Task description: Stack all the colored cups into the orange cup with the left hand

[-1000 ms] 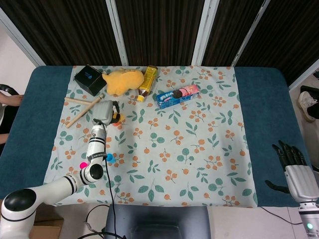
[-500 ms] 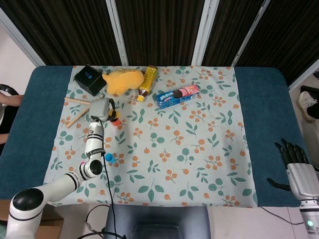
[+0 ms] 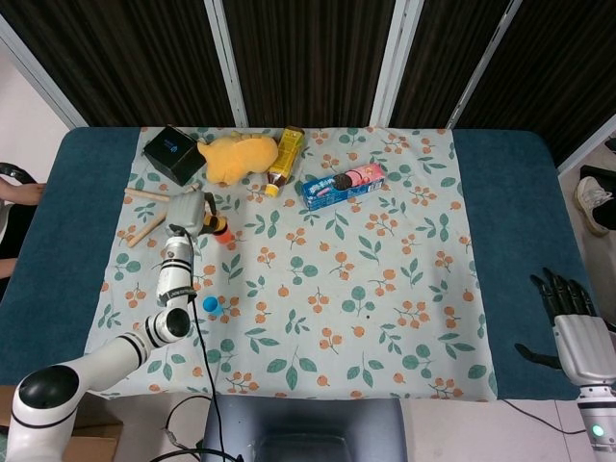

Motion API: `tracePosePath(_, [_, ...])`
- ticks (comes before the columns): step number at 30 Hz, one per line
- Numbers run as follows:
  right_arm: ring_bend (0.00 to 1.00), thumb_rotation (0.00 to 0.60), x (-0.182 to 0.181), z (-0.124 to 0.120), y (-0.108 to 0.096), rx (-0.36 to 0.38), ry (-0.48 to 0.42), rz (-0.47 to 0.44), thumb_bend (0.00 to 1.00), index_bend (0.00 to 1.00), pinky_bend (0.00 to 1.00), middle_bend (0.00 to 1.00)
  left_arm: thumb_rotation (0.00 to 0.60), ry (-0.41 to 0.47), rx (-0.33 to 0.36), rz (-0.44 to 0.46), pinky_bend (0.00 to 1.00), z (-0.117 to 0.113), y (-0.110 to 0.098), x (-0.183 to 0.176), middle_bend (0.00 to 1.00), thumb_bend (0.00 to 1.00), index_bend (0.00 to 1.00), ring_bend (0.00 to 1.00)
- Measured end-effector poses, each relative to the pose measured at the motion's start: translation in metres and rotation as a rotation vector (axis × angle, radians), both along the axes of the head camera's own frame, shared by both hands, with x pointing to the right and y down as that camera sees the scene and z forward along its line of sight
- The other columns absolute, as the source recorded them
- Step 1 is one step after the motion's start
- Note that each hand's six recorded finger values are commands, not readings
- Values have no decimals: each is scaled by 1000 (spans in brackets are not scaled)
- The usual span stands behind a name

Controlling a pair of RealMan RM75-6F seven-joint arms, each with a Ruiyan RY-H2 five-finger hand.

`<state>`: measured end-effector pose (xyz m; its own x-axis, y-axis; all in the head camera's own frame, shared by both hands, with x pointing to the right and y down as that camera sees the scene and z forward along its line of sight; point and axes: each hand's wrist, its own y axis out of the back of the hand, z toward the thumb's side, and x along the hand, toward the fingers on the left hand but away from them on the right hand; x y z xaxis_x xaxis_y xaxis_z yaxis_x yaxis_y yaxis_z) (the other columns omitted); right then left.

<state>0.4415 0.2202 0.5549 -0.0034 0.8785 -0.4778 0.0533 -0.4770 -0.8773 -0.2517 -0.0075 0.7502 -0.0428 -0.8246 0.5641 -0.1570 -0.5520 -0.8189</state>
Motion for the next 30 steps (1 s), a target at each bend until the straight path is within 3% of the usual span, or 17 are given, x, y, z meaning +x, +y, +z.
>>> tracePosePath(10, [0, 600, -1, 0, 0, 0, -5, -1, 134, 0, 0, 0, 600, 0, -40, 17, 1000, 3, 7, 0, 1000, 515, 710, 1000])
tracePosePath(13, [0, 600, -1, -1, 0, 1, -9, -1, 134, 0, 0, 0, 600, -3, -48, 22, 1000, 3, 9, 0, 1000, 475, 582, 1000])
tracePosePath(18, [0, 600, -1, -2, 1, 3, -14, 0, 134, 0, 0, 0, 600, 4, -48, 19, 1000, 1, 9, 0, 1000, 444, 236, 1000])
tracePosePath(20, [0, 600, -1, -2, 1, 3, -15, -1, 134, 0, 0, 0, 600, 10, -48, 18, 1000, 0, 9, 0, 1000, 437, 173, 1000])
tracePosePath(23, [0, 600, -1, -2, 1, 4, -17, 1, 135, 0, 0, 0, 600, 8, -48, 22, 1000, -1, 10, 0, 1000, 435, 122, 1000])
tracePosePath(30, [0, 600, -2, -3, 1, 3, -20, -2, 134, 0, 0, 0, 600, 30, -36, 26, 1000, -6, 11, 2, 1000, 431, 114, 1000])
